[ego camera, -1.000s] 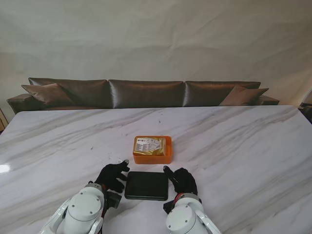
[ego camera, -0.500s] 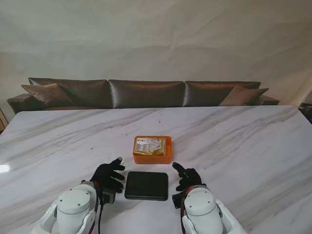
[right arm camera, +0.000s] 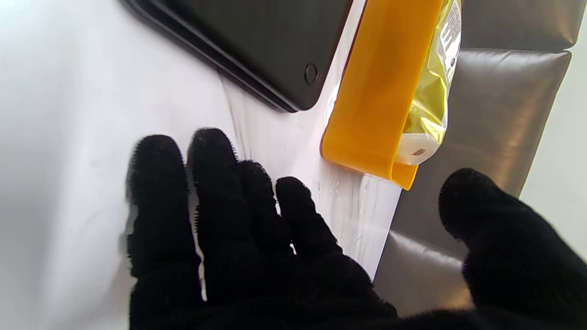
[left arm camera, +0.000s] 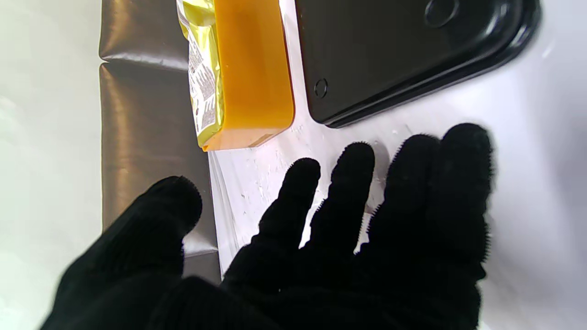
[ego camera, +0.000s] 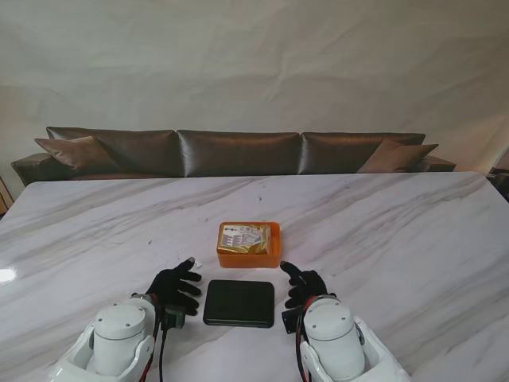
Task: Refill a tissue box and feed the first sheet
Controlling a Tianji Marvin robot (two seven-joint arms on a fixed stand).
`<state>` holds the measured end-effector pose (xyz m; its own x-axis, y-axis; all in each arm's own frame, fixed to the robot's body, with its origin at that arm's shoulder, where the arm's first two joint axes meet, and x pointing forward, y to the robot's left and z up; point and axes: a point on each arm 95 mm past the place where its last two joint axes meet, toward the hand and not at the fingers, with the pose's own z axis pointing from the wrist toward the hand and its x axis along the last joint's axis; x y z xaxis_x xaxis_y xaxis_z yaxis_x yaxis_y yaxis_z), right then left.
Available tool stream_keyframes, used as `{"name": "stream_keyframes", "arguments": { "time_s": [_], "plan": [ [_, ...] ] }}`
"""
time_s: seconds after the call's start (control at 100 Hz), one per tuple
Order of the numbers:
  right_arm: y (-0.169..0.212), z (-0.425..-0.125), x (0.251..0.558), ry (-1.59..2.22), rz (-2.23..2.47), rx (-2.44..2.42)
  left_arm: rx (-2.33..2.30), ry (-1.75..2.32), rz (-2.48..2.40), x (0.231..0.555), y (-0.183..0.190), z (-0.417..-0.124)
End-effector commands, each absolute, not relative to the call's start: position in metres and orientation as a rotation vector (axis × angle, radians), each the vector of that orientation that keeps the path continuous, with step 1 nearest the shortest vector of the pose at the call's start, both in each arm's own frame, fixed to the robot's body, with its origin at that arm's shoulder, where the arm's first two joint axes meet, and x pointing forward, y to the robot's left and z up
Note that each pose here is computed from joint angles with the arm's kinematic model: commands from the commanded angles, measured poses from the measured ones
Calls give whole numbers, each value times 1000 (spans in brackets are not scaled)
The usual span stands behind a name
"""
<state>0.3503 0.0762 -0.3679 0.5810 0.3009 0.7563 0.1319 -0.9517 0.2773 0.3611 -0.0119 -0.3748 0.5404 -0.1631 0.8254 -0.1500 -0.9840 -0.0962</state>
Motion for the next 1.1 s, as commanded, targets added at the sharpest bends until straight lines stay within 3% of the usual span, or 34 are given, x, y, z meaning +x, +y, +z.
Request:
{"name": "stream_keyframes", "arguments": {
  "time_s": [0.0, 1.09],
  "plan": [
    [76, -394, 337, 404, 1194, 2679, -2775, 269, -1449, 358, -13, -383],
    [103, -387, 326, 505, 1201, 2776, -2813, 387, -1444, 365, -30, -394]
  ]
}}
